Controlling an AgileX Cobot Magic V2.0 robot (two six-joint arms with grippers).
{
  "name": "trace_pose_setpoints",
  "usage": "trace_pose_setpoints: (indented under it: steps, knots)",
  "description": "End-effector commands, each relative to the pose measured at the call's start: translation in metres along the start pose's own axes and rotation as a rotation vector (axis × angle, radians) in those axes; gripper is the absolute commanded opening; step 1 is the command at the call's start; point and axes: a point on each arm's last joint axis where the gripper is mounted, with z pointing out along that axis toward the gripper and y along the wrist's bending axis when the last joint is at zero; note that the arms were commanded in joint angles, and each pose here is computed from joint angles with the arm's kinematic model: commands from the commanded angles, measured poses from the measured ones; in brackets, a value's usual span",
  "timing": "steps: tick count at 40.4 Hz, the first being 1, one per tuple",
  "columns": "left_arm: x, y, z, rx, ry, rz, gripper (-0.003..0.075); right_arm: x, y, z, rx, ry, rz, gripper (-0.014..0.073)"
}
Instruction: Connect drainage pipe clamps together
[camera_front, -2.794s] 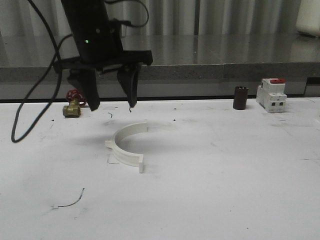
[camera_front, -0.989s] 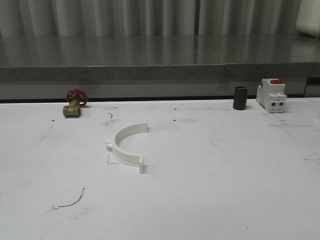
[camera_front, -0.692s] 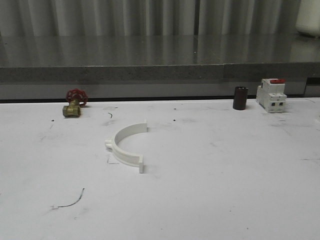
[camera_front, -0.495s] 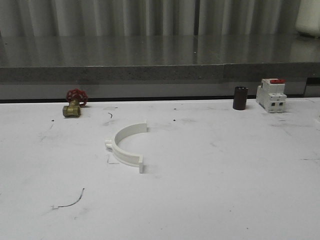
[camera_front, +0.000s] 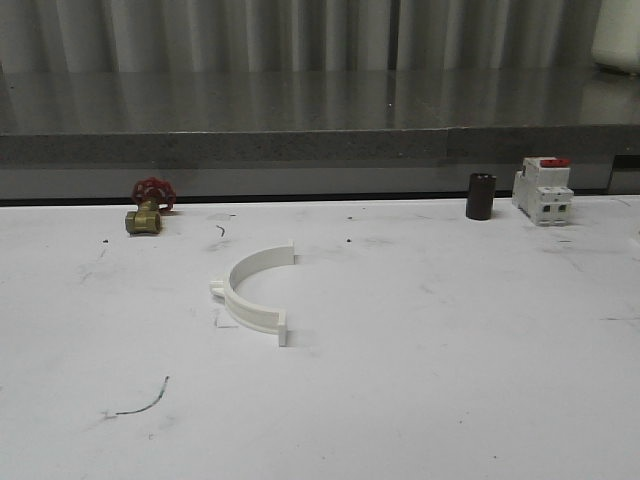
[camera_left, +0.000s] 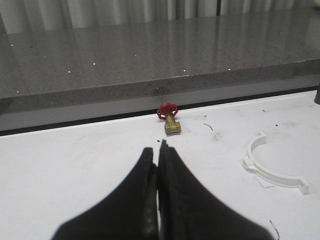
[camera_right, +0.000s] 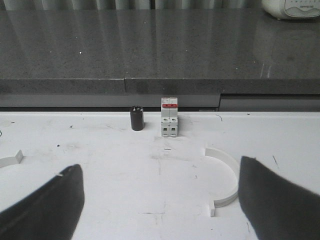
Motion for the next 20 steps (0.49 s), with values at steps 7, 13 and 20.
trace_pose_setpoints:
  steps: [7,13,20]
  knots:
    - [-0.014,0.0,-0.002,0.014,-0.088,0.006,-0.002,-0.016,0.0,-0.001,0.007,-0.093,-0.016,0.0644]
    - [-0.014,0.0,-0.002,0.014,-0.088,0.006,-0.002,-0.017,0.0,-0.002,0.007,-0.104,-0.016,0.0644]
    - [-0.014,0.0,-0.002,0.014,-0.088,0.006,-0.002,-0.017,0.0,0.009,0.01,-0.022,-0.015,0.0643]
